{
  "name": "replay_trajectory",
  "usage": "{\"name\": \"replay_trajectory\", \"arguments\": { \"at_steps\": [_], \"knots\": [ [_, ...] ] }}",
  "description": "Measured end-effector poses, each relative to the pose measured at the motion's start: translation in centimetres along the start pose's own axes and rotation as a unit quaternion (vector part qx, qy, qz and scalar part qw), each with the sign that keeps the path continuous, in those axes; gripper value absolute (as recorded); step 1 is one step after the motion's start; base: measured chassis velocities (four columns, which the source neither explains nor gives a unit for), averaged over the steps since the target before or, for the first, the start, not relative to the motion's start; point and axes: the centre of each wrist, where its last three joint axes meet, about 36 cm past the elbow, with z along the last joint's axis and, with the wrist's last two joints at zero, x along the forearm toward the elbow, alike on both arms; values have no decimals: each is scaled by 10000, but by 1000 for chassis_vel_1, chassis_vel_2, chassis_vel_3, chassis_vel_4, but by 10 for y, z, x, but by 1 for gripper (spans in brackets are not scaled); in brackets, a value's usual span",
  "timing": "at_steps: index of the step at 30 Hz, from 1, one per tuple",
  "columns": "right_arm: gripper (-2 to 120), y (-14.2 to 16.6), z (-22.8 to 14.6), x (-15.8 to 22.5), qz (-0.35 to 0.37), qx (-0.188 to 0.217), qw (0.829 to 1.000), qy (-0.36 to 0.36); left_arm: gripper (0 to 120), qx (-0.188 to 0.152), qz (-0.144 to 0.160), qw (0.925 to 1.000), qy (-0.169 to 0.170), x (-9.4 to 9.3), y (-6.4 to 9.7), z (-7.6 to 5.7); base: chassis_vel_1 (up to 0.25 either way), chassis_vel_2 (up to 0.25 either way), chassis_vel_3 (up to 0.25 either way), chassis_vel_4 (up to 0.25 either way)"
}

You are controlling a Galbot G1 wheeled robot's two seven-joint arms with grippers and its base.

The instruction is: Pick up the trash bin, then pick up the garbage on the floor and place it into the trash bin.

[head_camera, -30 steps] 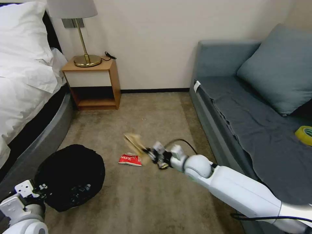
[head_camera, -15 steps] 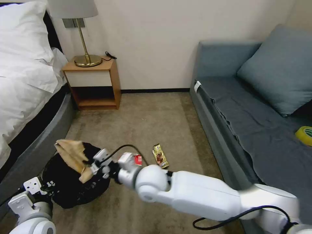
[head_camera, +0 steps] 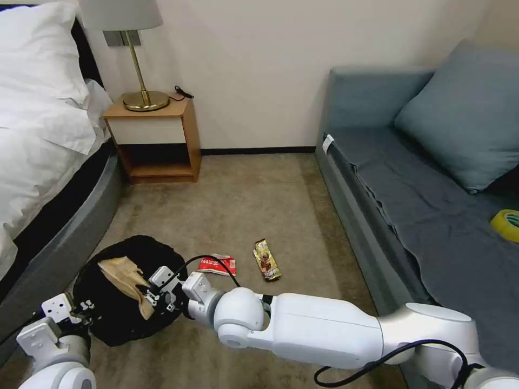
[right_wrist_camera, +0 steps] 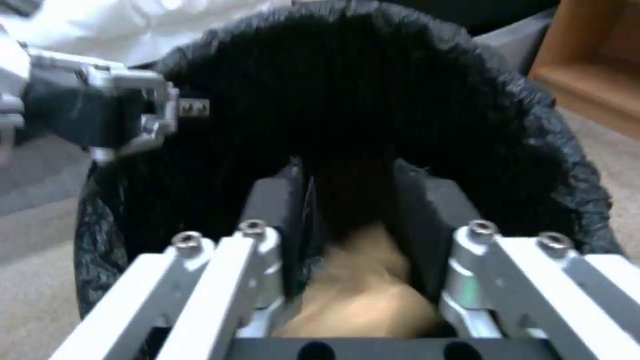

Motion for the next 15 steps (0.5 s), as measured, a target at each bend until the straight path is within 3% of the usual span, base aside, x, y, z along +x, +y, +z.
{"name": "replay_trajectory", "arguments": {
  "at_steps": [4,10,12,15],
  "knots": [
    [51,-8,-14,10,147,-122,9994,-274,2,2,9,10000,-11,0,-1,-1,0,0,0,0],
    [75,-58,-41,56,900,-394,9890,-1110,2,2,27,10000,-36,0,-1,-4,0,0,0,0],
    [80,-72,-44,73,1163,-374,9834,-1338,2,9,28,10000,-38,0,0,-4,0,0,0,0],
    [92,-94,-53,114,1795,-36,9657,-1876,2,15,17,10000,-48,-1,2,-5,0,0,0,0]
  ]
}}
